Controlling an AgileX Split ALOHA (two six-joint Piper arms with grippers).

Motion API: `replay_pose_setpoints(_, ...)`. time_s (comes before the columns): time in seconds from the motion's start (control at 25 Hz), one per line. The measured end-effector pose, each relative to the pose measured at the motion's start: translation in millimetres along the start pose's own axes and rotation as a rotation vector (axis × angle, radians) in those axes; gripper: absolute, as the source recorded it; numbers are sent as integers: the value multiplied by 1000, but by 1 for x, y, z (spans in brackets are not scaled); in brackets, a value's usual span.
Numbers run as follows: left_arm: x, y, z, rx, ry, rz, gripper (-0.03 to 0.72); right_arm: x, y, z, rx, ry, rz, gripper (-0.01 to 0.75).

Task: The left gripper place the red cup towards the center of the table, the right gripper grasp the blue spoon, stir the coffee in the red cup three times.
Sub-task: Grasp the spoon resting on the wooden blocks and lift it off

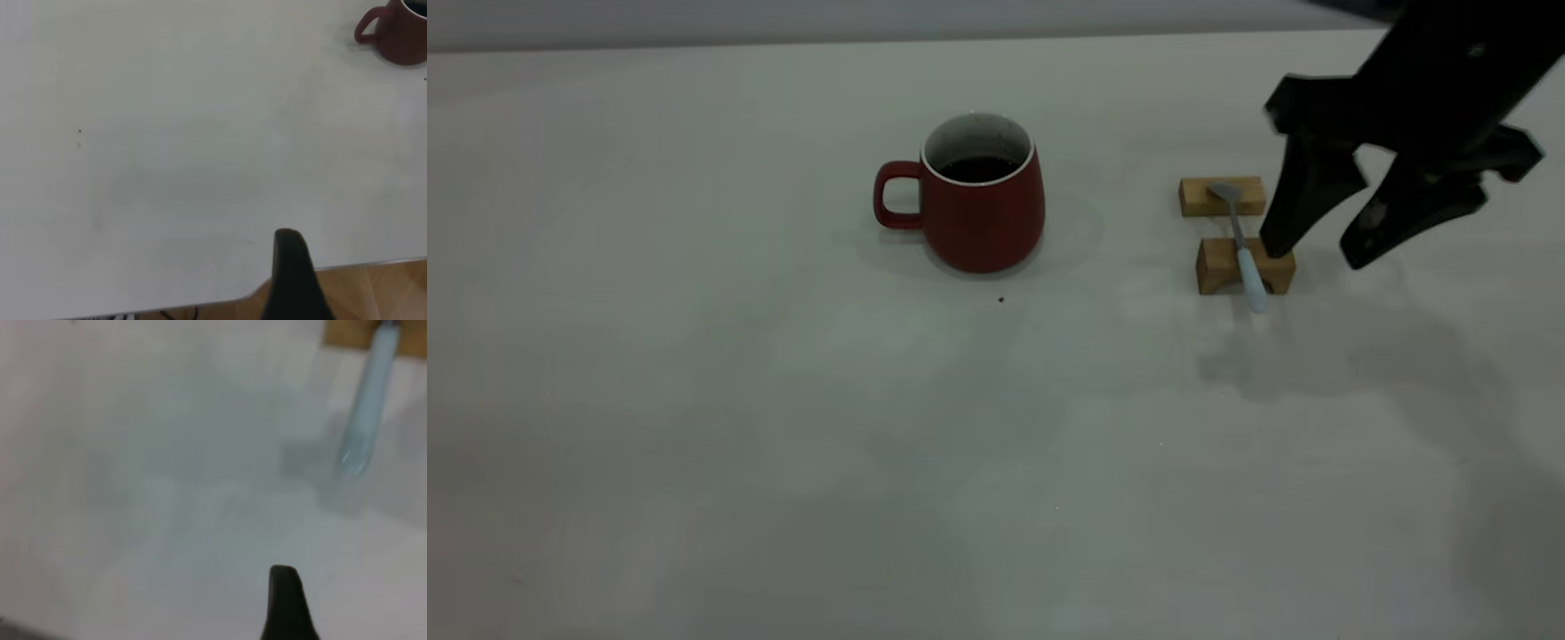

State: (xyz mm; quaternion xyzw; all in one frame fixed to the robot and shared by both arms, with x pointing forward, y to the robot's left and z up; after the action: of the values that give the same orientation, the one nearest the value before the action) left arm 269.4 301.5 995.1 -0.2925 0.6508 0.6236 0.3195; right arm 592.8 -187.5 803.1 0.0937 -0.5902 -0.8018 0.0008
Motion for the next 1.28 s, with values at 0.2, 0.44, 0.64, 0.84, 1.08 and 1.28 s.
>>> replay_pose_setpoints(0.2,0,0,0,0,0,0,558,-28,-17,-8,36,-26,15,554)
replay_pose_setpoints(0.44,0,0,0,0,0,0,558,-45,-41,-8,35,-34,41,554)
replay_pose_setpoints(0.64,0,0,0,0,0,0,558,-41,-59,-11,41,-38,105,554)
replay_pose_setpoints(0.84,0,0,0,0,0,0,558,-33,-75,-16,48,-69,142,554)
replay_pose_setpoints(1.08,0,0,0,0,0,1,558,-29,-92,-23,58,-80,150,552)
replay_pose_setpoints(1.28,0,0,0,0,-1,1,558,-28,-95,-24,60,-81,154,443)
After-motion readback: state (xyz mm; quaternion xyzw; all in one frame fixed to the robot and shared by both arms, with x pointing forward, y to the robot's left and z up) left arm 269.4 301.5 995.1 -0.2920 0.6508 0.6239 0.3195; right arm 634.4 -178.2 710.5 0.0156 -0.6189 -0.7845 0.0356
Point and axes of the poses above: a point on each arm's last joint axis where the gripper is mounted, y pointing back along that axis away from the gripper, z along the wrist's bending axis when the last joint is at zero, x = y × z, the point moved 6 cm from there along -y, pointing out along that axis toward the gripper, and after that the axes turned 2 degrees about y, right-handed, at the moved point
